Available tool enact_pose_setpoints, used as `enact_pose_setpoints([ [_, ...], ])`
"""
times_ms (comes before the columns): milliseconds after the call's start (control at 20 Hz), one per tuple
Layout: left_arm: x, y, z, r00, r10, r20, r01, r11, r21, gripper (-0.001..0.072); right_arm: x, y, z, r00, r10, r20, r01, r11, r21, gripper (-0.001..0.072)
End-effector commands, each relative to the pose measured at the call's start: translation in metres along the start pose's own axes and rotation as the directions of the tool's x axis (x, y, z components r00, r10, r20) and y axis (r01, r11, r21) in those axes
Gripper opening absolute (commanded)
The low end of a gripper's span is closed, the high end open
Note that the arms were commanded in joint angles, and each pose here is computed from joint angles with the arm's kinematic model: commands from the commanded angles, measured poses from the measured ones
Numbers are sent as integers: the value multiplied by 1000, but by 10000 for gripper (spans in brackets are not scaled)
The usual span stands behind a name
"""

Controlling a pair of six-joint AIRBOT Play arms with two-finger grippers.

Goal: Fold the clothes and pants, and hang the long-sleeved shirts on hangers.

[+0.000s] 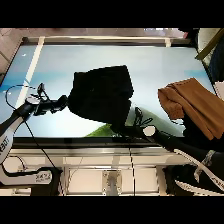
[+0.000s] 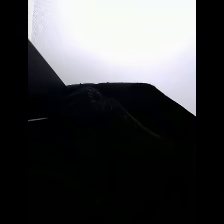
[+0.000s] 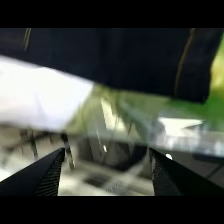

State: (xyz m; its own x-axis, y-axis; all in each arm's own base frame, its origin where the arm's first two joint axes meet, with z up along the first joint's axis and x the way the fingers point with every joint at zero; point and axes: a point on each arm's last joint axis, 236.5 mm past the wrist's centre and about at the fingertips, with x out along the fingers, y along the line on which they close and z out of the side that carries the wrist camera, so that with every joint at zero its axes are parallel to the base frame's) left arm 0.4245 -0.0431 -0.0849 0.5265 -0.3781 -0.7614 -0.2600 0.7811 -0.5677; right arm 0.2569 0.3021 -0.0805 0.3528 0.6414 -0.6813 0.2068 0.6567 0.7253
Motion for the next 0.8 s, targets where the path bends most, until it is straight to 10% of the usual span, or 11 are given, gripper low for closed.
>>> enact_pose_setpoints([
  [0, -4, -8, -5, 1000, -20, -23, 21, 1000, 11, 29, 7, -17, 31, 989, -50, 139, 34, 993, 114, 590],
  [350, -10, -2, -19, 997, 16, -82, -8, 995, 99, 28, 9, -28, 72, 959, -97, 266, 56, 986, 159, 538],
  [450, -13, -1, -21, 996, 24, -91, -13, 992, 122, 28, 5, -28, 85, 953, -95, 288, 43, 982, 182, 399],
  [550, -18, -4, -19, 996, 26, -82, -14, 990, 141, 28, 2, -24, 96, 948, -87, 305, 28, 981, 192, 4],
  [750, -56, -11, -17, 996, 64, -66, -43, 958, 285, 28, -25, 24, 108, 939, 34, 343, -20, 999, -43, 7],
])
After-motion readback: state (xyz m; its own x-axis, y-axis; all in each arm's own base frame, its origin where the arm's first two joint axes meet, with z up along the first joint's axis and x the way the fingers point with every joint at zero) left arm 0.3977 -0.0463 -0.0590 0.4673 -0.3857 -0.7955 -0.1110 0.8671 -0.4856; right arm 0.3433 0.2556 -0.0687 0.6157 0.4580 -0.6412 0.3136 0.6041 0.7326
